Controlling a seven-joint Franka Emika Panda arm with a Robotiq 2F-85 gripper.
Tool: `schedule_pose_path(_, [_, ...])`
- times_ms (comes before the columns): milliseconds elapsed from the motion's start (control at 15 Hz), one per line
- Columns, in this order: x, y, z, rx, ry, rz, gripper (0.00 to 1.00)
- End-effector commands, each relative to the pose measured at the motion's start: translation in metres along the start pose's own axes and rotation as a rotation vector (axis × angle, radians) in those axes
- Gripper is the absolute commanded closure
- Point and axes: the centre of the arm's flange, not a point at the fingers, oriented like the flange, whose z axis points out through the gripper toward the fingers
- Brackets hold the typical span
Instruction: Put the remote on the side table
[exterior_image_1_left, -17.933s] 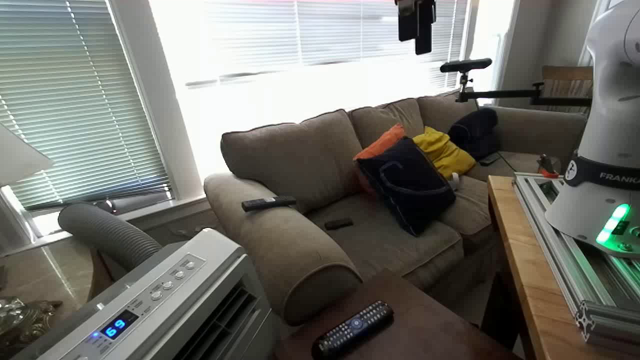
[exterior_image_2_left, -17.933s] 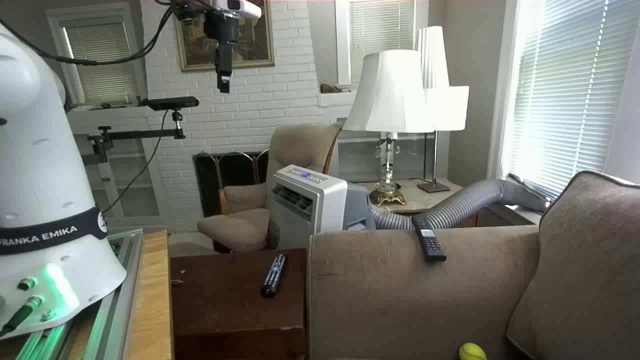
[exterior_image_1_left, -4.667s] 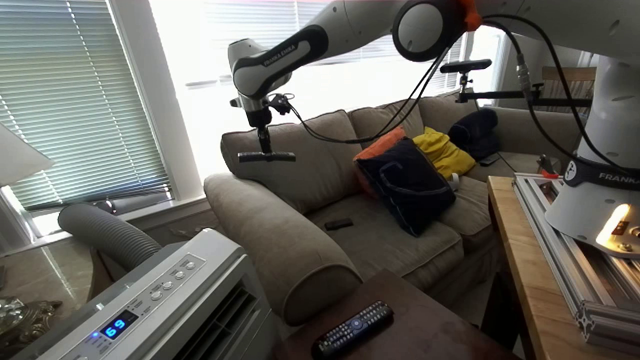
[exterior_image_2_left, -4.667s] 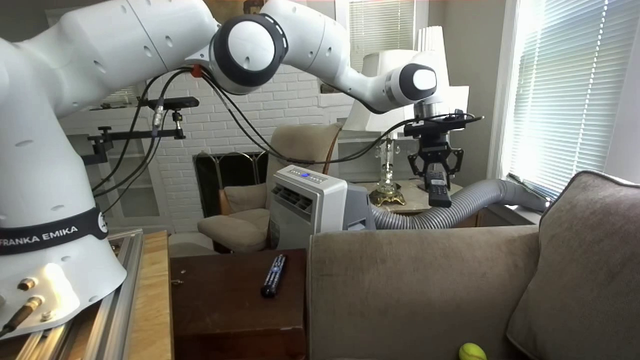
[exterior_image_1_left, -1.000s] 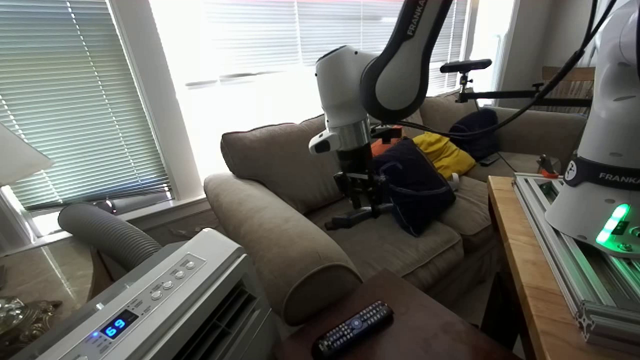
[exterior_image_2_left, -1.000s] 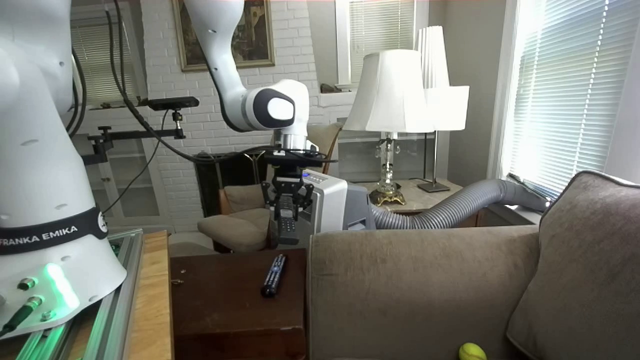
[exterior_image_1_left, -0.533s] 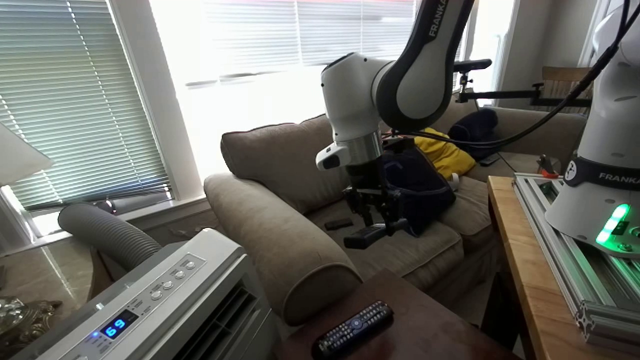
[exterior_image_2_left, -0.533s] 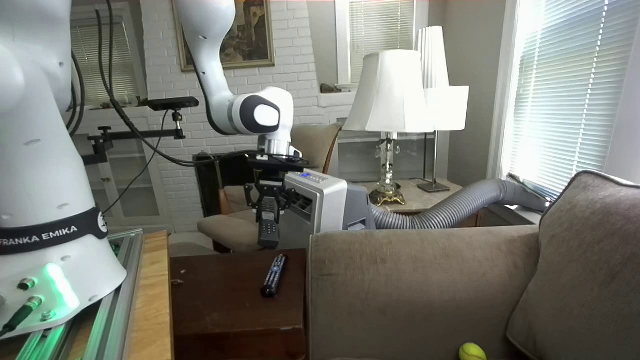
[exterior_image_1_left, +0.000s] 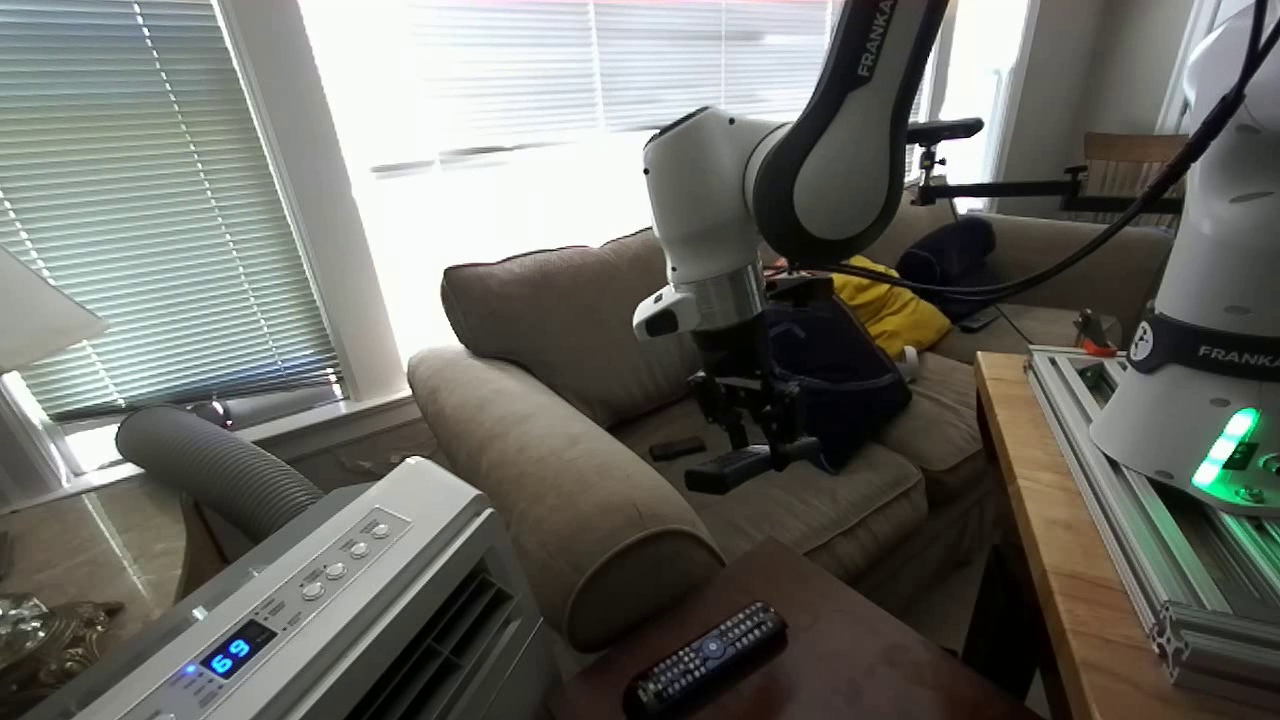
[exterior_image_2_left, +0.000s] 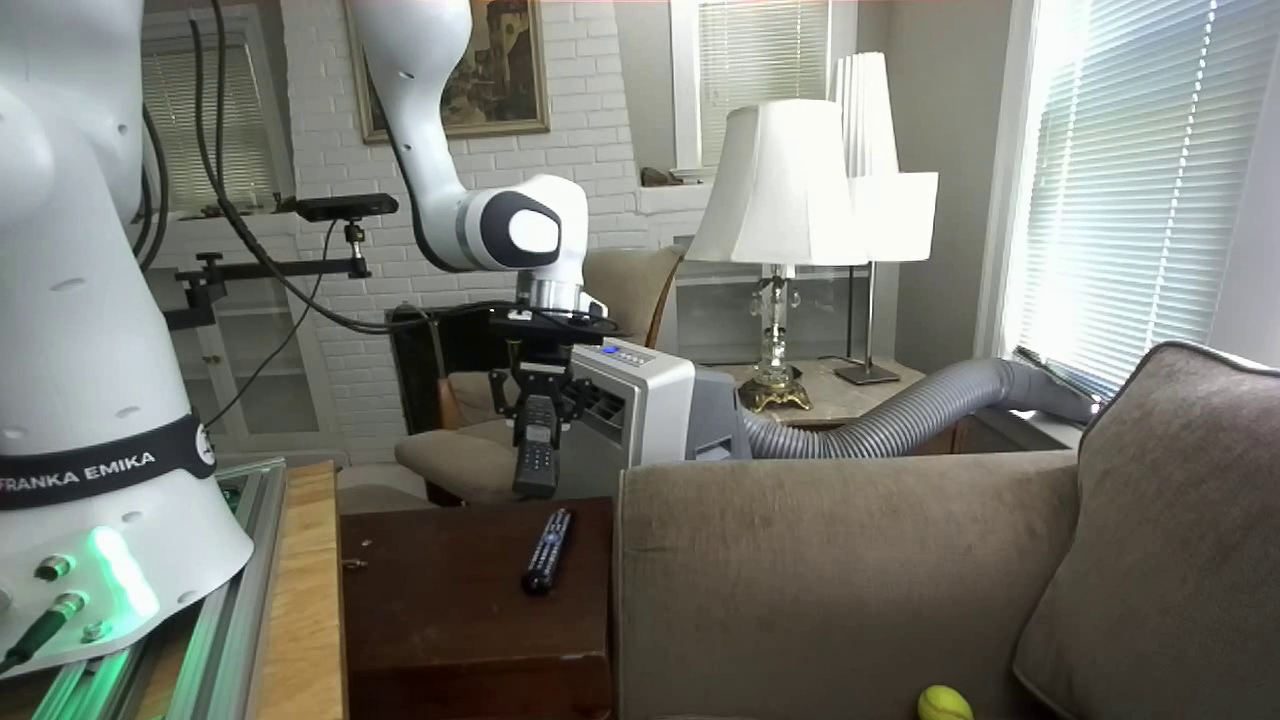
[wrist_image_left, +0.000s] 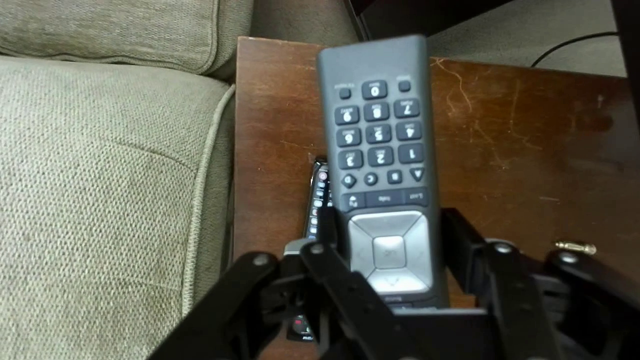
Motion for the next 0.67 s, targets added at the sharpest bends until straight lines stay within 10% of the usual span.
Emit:
schedule_pose_path(0, [0.004,-0.036,0.010,-0.033,-0.006,0.093,0.70])
schedule_pose_path(600, [0.039,-0.075,0.059,-0.089,0.016,0.117,0.70])
